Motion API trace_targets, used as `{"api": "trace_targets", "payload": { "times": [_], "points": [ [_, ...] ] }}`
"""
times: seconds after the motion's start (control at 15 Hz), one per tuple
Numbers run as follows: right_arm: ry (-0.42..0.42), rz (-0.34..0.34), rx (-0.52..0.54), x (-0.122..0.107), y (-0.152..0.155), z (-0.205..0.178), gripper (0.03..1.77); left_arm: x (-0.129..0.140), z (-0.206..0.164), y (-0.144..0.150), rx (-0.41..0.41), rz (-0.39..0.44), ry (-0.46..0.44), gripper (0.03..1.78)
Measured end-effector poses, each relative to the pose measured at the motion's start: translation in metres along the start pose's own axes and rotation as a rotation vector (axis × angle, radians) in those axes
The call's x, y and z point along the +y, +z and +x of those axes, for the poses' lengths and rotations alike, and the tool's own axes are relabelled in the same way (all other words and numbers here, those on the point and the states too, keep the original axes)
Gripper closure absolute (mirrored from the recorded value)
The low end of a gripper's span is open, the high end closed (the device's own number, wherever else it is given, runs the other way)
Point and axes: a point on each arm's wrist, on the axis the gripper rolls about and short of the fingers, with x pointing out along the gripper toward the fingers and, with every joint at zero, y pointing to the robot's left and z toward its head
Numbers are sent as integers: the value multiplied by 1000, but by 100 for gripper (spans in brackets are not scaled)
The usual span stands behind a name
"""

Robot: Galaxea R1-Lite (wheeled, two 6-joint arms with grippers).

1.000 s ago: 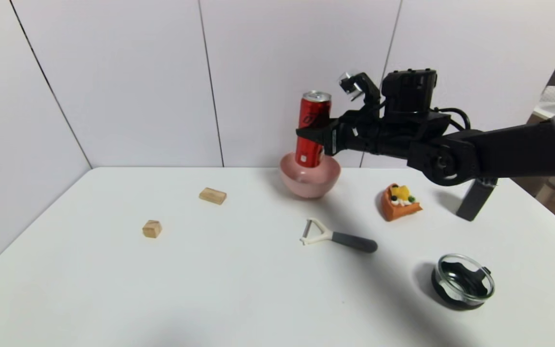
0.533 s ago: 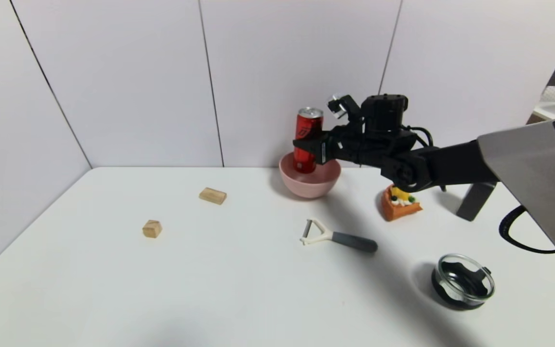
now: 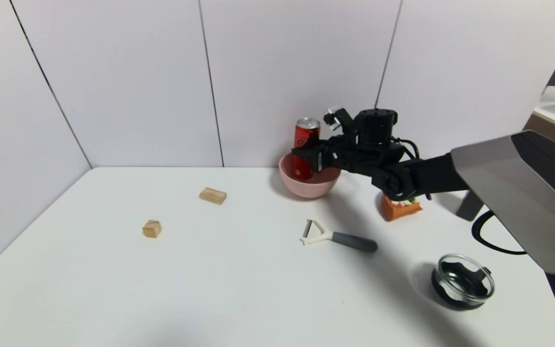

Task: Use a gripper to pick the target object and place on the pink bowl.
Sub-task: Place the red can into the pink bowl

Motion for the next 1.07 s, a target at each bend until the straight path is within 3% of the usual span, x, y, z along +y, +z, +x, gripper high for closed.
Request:
{"api": "trace_targets", "payload": {
  "times": [1.07],
  "points": [
    [2,12,45,-1,-21,1,90,0,0,0,0,0,0,12]
  ]
}}
